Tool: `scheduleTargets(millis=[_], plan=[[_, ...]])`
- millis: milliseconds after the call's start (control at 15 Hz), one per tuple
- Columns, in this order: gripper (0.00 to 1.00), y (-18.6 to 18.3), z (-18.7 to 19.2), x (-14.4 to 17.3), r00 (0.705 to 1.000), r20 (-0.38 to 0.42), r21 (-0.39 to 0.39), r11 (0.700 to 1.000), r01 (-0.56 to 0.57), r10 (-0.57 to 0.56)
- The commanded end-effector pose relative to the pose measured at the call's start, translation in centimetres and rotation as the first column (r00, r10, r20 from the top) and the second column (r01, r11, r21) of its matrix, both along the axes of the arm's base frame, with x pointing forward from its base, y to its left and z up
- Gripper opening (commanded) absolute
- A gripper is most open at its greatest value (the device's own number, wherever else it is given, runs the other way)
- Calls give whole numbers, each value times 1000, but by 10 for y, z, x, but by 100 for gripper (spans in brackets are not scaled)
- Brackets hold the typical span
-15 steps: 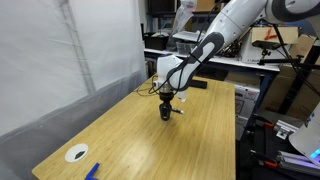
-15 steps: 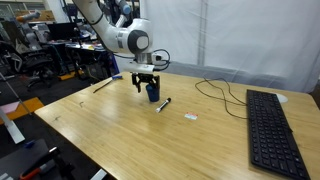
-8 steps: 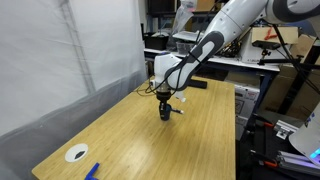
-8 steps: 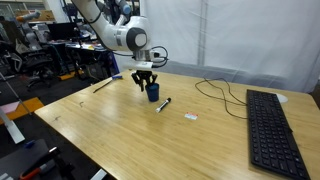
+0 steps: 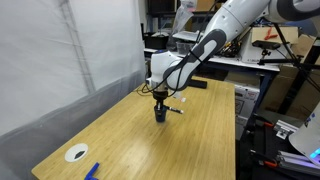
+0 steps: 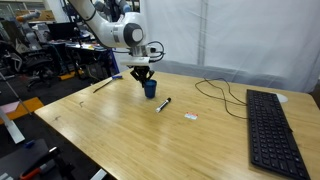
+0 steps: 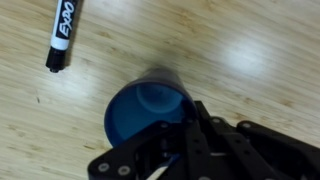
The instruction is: Move the cup to the left
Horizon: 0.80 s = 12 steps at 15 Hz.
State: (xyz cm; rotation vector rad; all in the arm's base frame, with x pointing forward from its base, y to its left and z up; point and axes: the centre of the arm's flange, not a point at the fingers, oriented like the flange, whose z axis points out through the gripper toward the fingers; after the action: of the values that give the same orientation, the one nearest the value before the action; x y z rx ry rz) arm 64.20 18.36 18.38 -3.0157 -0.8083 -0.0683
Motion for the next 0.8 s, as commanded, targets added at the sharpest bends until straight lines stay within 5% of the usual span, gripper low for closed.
scheduleTargets(millis=[0, 733], plan=[[1, 19, 7, -14, 999, 10, -31, 999, -34, 34], [1, 110, -13, -65, 979, -15, -65, 977, -202, 202]])
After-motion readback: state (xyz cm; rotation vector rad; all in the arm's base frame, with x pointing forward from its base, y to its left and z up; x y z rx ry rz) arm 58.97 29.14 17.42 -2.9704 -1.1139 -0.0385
